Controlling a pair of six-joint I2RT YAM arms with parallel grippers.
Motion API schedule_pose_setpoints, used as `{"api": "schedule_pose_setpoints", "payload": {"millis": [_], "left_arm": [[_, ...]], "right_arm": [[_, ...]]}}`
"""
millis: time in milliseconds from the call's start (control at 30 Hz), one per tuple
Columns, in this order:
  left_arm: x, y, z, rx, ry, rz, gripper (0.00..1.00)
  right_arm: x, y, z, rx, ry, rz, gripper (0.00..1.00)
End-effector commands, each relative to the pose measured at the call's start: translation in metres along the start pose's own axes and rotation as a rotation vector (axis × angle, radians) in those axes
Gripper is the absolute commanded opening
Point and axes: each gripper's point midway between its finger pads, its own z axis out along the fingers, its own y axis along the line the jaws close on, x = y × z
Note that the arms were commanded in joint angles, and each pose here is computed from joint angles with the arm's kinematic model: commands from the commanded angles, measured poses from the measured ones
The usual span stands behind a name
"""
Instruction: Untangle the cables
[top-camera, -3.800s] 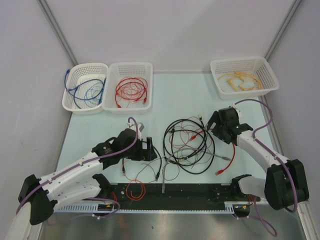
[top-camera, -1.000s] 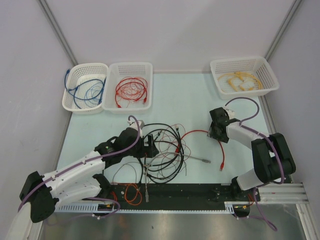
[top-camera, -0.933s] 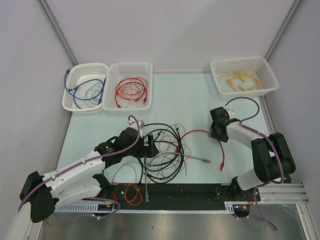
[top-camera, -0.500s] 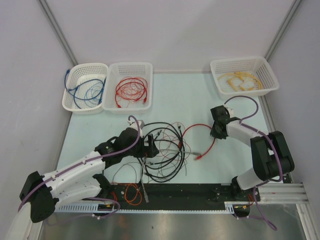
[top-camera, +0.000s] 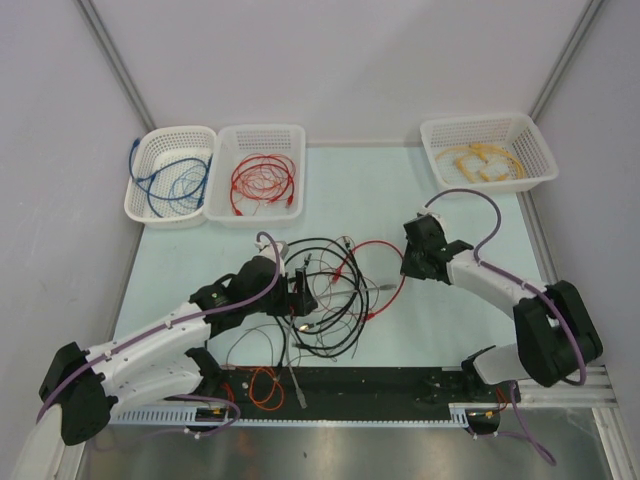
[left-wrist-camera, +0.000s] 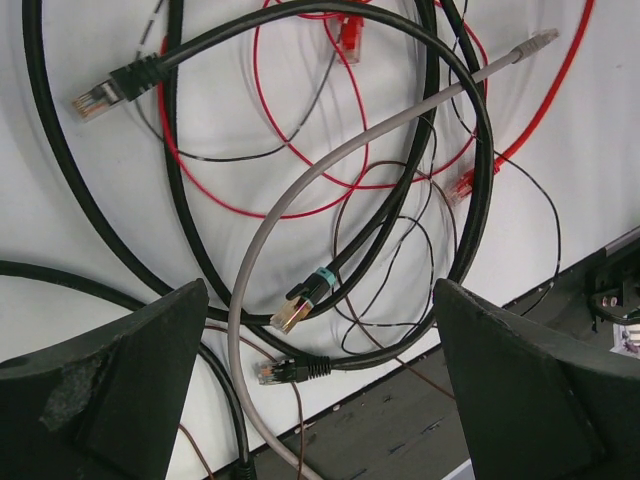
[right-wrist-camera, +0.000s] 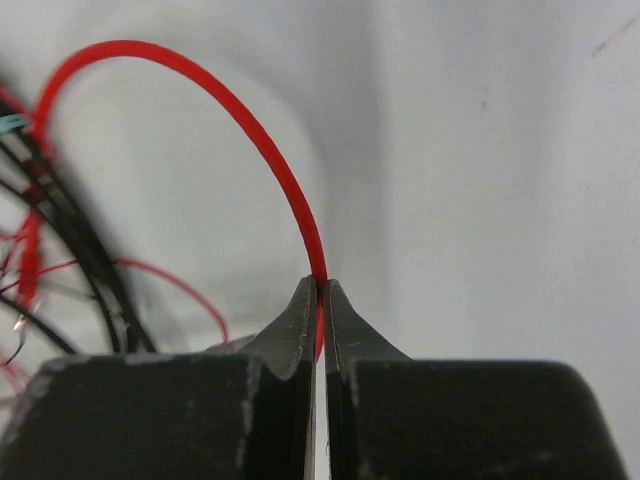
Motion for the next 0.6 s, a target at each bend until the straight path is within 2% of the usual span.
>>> {"api": "schedule_pose_setpoints", "payload": {"millis": [0, 233, 300, 400, 467, 500, 567], "left_arm": [[-0.018, -0.014, -0.001, 0.029, -0.050, -0.016, 1.00], [-0.039, -0.017, -0.006, 0.014, -0.128, -0.026, 1.00], [-0.048, -0.020, -0.010, 0.020, -0.162, -0.015, 1.00], [-0.075, -0.044, -0.025, 0.120, -0.272, -0.006, 1.00], [-0.087, -0.055, -0.034, 0.178, -0.331, 0.002, 1.00], [-0.097, -0.065, -0.041, 0.223, -0.377, 0.002, 1.00], [-0.101, -0.070, -0.042, 0.241, -0.391, 0.013, 1.00]], "right_arm": [[-0.039, 0.033, -0.052, -0.125, -0.132, 0.012, 0.00], [-0.062, 0.058, -0.120, -0.247, -0.284, -0.006, 0.00], [-0.078, 0.071, -0.150, -0.337, -0.362, 0.005, 0.00], [-0.094, 0.093, -0.197, -0.505, -0.460, 0.020, 0.00], [-0.099, 0.094, -0.207, -0.511, -0.482, 0.018, 0.00], [-0.095, 0.090, -0.200, -0.473, -0.460, -0.017, 0.10], [-0.089, 0.081, -0.183, -0.400, -0.416, -0.049, 0.32]]}}
